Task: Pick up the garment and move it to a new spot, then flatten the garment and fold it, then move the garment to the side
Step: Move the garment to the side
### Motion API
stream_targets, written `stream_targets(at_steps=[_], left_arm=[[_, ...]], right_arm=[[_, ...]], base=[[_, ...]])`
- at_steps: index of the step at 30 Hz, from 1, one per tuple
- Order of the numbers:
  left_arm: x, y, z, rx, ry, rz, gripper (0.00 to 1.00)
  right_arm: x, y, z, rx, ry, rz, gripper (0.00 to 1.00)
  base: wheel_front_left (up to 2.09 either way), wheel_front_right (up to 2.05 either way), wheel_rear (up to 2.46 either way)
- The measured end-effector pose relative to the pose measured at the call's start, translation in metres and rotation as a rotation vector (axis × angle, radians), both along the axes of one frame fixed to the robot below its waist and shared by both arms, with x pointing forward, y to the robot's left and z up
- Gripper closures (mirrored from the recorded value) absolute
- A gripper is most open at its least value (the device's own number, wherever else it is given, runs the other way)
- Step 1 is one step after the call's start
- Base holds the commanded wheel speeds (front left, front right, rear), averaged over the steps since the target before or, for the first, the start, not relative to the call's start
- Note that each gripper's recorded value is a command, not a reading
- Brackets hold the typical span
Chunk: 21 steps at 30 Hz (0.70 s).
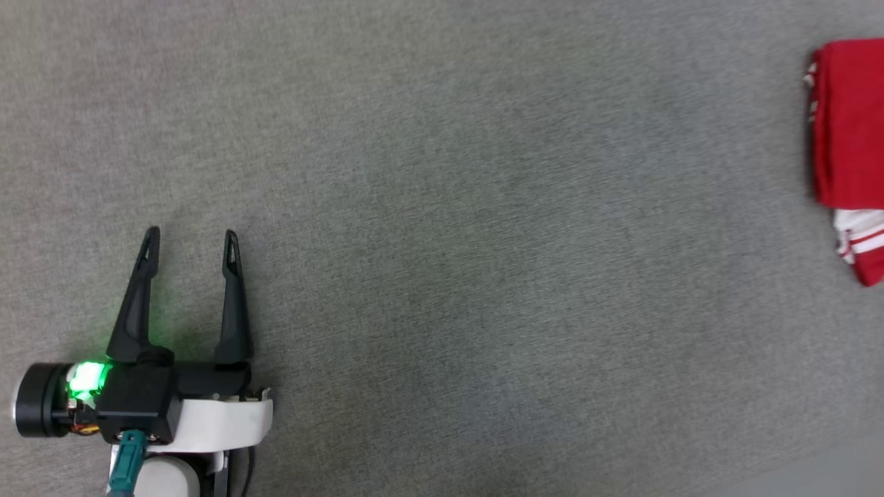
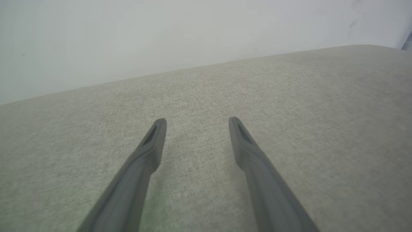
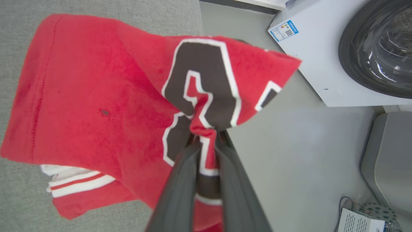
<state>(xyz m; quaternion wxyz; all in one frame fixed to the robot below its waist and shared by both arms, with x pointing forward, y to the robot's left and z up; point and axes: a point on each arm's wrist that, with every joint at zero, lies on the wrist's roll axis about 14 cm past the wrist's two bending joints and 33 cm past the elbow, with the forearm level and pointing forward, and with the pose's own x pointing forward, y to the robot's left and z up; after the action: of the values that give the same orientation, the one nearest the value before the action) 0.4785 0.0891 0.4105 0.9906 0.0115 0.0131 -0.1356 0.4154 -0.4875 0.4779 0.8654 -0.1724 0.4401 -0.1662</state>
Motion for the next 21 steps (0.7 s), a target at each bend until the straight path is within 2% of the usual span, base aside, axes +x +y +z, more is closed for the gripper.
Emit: stream_targets(at_steps=[7, 8, 9, 15, 19, 21], left_arm=[[0.007, 0.004, -0.001, -0.007, -0.012, 0.019, 0.0], [0.007, 0.005, 0.001, -0.007, -0.015, 0.022, 0.0], [0.007, 0.006, 0.004, -0.007, -0.02, 0.027, 0.0], [-0.003, 0.011, 0.03, -0.023, -0.053, 0.061, 0.0], [-0.018, 0.017, 0.046, -0.032, -0.064, 0.09, 0.0], [-0.025, 0.023, 0.056, -0.029, -0.079, 0.11, 0.0]], right_arm=[[0.005, -0.007, -0.028, -0.021, 0.018, -0.027, 1.0], [0.003, -0.008, -0.03, -0.015, 0.021, -0.037, 0.58], [0.003, -0.009, -0.028, -0.023, 0.008, -0.033, 0.0], [0.015, -0.02, 0.019, -0.146, -0.142, 0.031, 0.0], [0.035, -0.022, 0.085, -0.261, -0.399, 0.114, 0.0], [0.041, -0.014, 0.103, -0.3, -0.487, 0.169, 0.0]], base=[[0.0, 0.0, 0.0], [0.0, 0.0, 0.0], [0.0, 0.0, 0.0], [0.0, 0.0, 0.0], [0.0, 0.0, 0.0], [0.0, 0.0, 0.0]])
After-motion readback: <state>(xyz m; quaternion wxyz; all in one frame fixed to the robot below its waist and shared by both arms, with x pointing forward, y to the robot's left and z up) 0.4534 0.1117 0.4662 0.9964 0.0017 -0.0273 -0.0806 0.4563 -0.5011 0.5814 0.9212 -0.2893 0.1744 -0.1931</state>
